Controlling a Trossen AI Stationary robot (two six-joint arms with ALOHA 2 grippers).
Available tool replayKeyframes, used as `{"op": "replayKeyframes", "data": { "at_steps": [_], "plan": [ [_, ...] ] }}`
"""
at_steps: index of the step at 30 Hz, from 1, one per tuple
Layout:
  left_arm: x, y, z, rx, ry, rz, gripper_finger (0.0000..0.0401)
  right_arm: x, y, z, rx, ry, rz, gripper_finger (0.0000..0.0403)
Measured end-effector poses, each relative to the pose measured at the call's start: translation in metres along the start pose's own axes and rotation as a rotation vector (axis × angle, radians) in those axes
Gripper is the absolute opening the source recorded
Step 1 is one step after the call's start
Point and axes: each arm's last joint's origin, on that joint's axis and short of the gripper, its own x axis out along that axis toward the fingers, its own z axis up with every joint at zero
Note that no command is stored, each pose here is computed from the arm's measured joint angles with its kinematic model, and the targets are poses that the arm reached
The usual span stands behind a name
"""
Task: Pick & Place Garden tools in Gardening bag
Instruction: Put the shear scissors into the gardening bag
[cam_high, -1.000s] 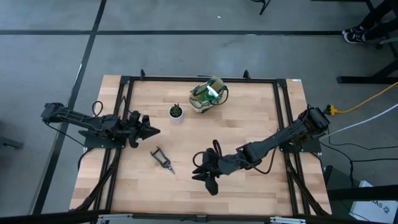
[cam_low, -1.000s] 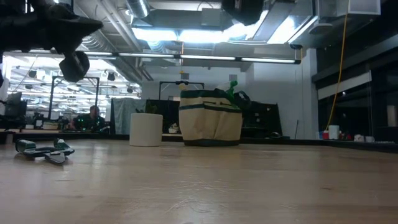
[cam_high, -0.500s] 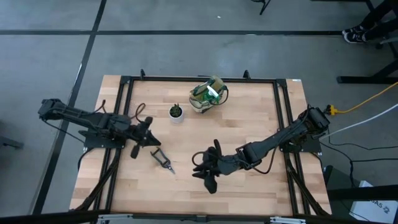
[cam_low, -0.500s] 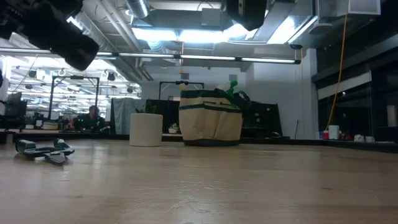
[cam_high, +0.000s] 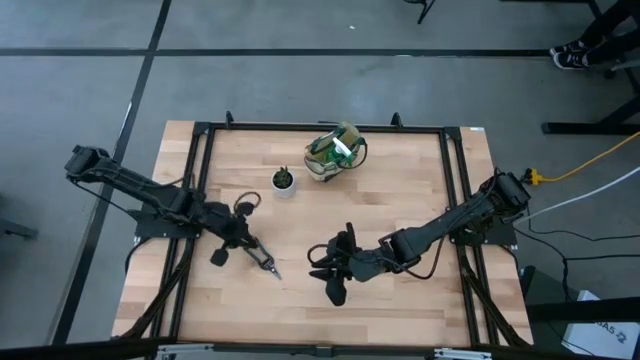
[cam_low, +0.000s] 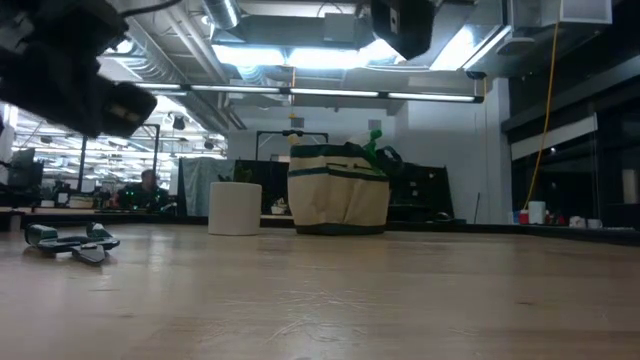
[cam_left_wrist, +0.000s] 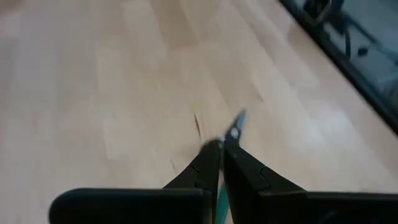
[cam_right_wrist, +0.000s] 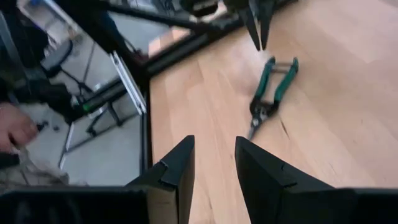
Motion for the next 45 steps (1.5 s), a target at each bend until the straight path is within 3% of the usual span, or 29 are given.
{"op": "replayKeyframes", "data": {
  "at_steps": [5, 12, 18, 25, 34, 41, 45],
  "plan": [
    [0.013, -0.002, -0.01, 0.002, 0.125, 0.014, 0.0031, 0.0, -0.004, -0.007, -0.026, 0.093, -0.01, 0.0117],
    [0.025, -0.005, -0.024, 0.013, 0.286, 0.008, 0.0109, -0.001, -0.007, -0.012, -0.047, 0.144, -0.046, 0.0117],
    [0.034, -0.004, -0.032, 0.022, 0.365, 0.009, 0.017, -0.002, -0.01, -0.014, -0.074, 0.17, -0.069, 0.0117],
    [0.041, -0.004, -0.033, 0.114, 0.377, 0.008, 0.0193, -0.002, -0.011, -0.015, -0.08, 0.177, -0.075, 0.0117],
    [0.051, -0.003, -0.038, 0.192, 0.416, 0.002, 0.0166, -0.002, -0.011, -0.015, -0.079, 0.177, -0.074, 0.0117],
    [0.055, -0.006, -0.042, 0.197, 0.447, -0.009, 0.0092, -0.002, -0.01, -0.015, -0.079, 0.178, -0.071, 0.0117],
    [0.055, -0.007, -0.04, 0.118, 0.423, 0.007, 0.004, -0.002, -0.01, -0.015, -0.079, 0.178, -0.071, 0.0117]
  ]
}}
